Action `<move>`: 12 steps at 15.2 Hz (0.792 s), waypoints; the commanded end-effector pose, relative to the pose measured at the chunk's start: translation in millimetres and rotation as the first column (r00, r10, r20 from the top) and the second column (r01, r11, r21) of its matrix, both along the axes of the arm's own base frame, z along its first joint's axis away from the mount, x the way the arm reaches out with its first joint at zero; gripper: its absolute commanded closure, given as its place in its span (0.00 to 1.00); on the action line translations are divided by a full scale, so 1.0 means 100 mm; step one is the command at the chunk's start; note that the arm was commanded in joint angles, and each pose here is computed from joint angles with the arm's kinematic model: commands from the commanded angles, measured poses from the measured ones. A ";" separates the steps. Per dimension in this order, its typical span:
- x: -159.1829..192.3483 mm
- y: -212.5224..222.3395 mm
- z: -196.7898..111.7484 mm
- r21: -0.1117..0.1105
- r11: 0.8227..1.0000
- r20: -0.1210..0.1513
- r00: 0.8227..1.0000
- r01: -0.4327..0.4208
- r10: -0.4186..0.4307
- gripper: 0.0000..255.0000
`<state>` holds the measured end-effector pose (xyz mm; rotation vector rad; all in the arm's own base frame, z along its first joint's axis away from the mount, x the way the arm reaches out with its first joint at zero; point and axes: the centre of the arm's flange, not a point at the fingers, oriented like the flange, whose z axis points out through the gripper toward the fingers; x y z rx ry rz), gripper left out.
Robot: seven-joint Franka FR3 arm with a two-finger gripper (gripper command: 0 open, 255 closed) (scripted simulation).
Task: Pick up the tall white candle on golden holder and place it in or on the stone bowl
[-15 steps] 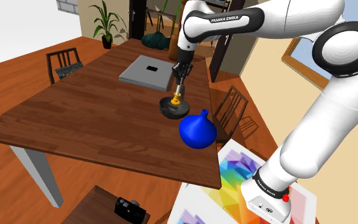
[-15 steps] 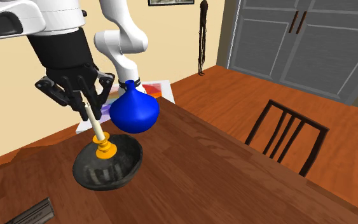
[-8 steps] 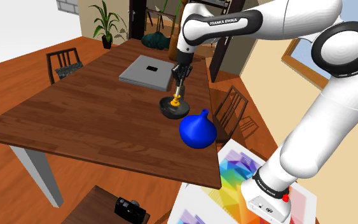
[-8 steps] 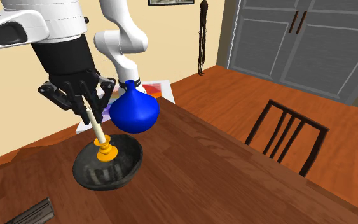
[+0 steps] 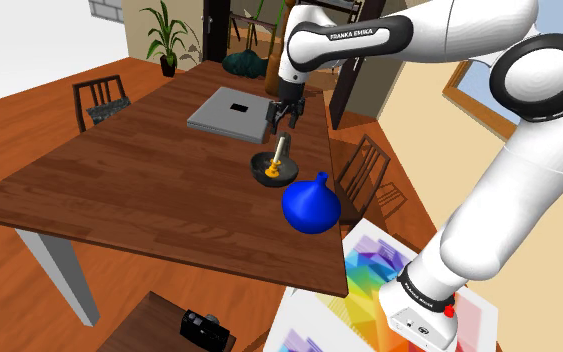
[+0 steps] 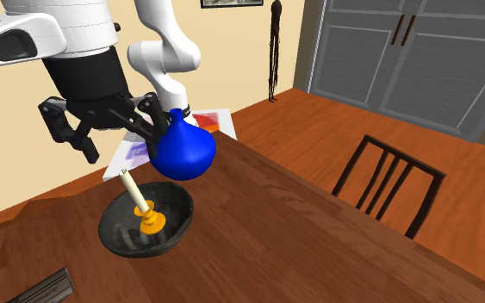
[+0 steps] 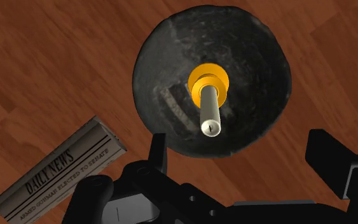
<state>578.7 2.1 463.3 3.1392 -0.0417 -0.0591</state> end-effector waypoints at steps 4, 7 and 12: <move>0.02 0.00 0.50 0.000 1.000 0.000 1.000 0.000 0.000 0.00; 0.02 0.00 0.50 0.000 1.000 0.000 1.000 0.000 0.000 0.00; 0.02 0.00 0.50 0.000 1.000 0.000 1.000 0.000 0.000 0.00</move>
